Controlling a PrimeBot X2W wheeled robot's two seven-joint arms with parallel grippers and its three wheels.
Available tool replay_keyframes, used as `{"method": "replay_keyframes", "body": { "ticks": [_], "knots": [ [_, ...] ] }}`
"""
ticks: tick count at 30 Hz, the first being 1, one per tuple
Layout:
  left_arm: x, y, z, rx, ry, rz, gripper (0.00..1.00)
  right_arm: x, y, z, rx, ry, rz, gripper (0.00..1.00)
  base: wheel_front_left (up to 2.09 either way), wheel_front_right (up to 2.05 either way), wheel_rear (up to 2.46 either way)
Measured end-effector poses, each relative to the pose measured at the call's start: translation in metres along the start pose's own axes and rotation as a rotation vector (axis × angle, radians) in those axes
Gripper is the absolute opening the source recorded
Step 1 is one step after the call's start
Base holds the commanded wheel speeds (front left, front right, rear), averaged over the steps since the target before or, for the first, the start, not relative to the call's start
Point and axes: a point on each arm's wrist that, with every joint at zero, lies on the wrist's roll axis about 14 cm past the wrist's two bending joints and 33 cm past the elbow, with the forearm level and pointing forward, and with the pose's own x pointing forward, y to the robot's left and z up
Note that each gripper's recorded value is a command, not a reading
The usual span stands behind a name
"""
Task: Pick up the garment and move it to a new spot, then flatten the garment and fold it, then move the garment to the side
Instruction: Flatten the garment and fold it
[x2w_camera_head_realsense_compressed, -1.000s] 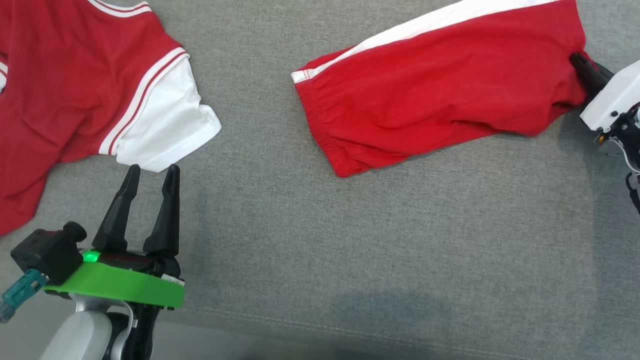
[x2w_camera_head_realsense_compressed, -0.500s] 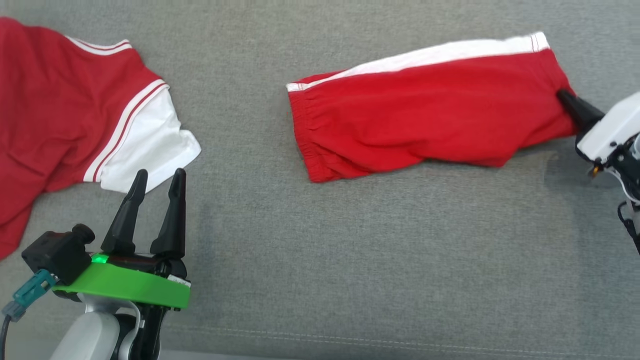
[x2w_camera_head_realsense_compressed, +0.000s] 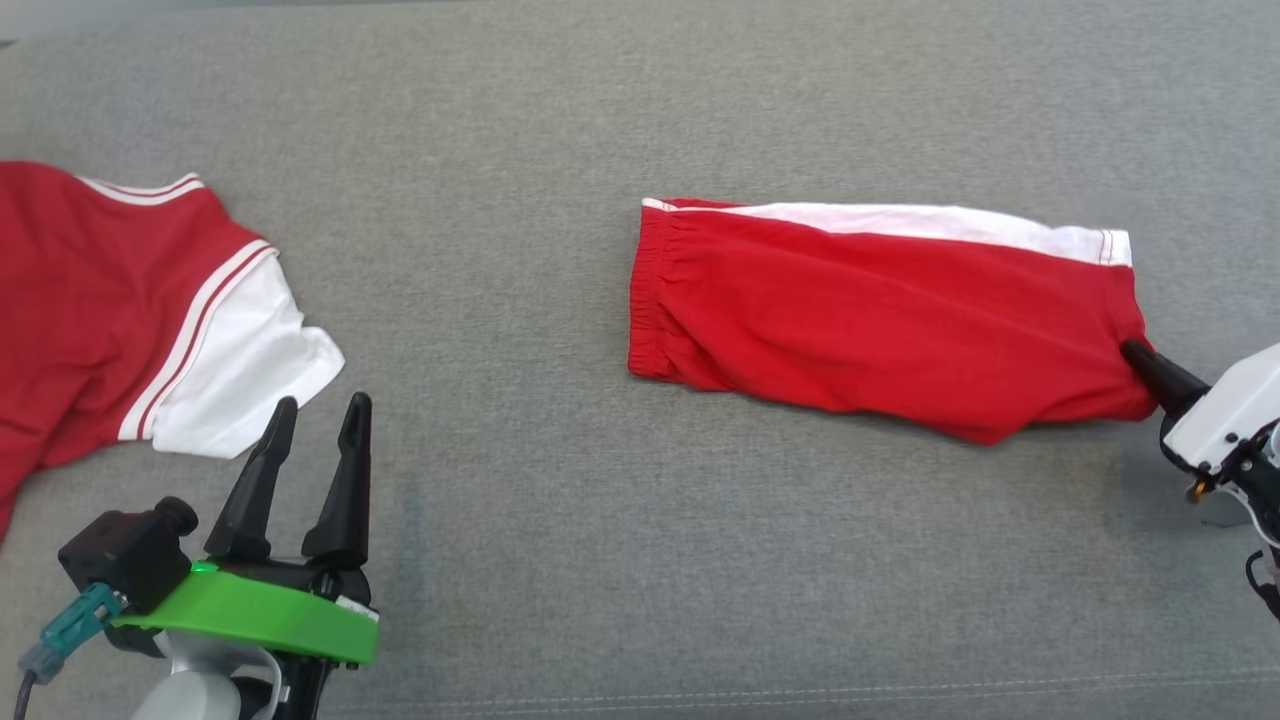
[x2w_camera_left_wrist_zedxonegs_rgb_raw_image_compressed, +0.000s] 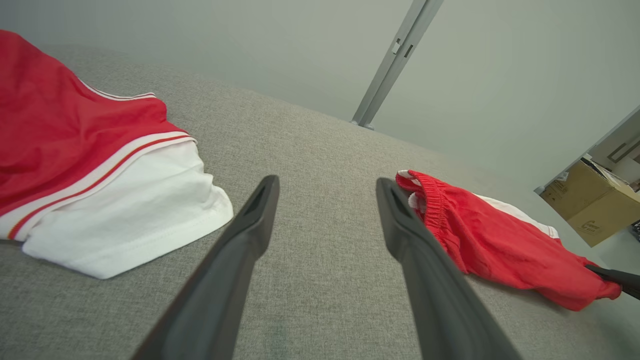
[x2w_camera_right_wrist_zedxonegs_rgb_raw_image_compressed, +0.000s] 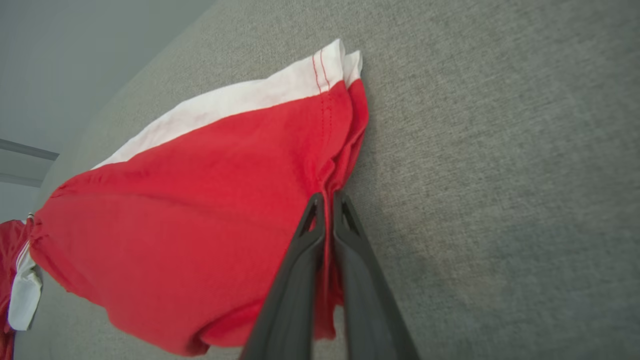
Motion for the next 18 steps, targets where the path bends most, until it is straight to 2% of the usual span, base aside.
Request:
{"method": "replay_keyframes", "body": {
  "ticks": [4,7,8,9,18],
  "knots": [
    [0.0,-0.006,-0.001,0.031,0.011,-0.032,1.0,-0.014,-0.01,-0.004,-0.011,-0.016,-0.026,0.0,0.0,0.0,0.0],
    [0.002,-0.015,0.0,0.05,0.01,-0.069,1.0,-0.023,-0.016,-0.003,-0.022,-0.045,-0.043,0.45,0.0,0.0,0.0],
    [0.002,-0.019,0.0,0.049,0.009,-0.08,1.0,-0.025,-0.017,-0.003,-0.024,-0.051,-0.047,0.93,0.0,0.0,0.0],
    [0.002,-0.021,0.0,0.048,0.007,-0.088,1.0,-0.027,-0.018,-0.003,-0.022,-0.059,-0.05,1.0,0.0,0.0,0.0],
    [0.005,-0.015,0.001,0.071,0.015,-0.087,1.0,-0.021,-0.019,-0.001,-0.031,-0.084,-0.053,1.0,0.0,0.0,0.0]
  ]
}}
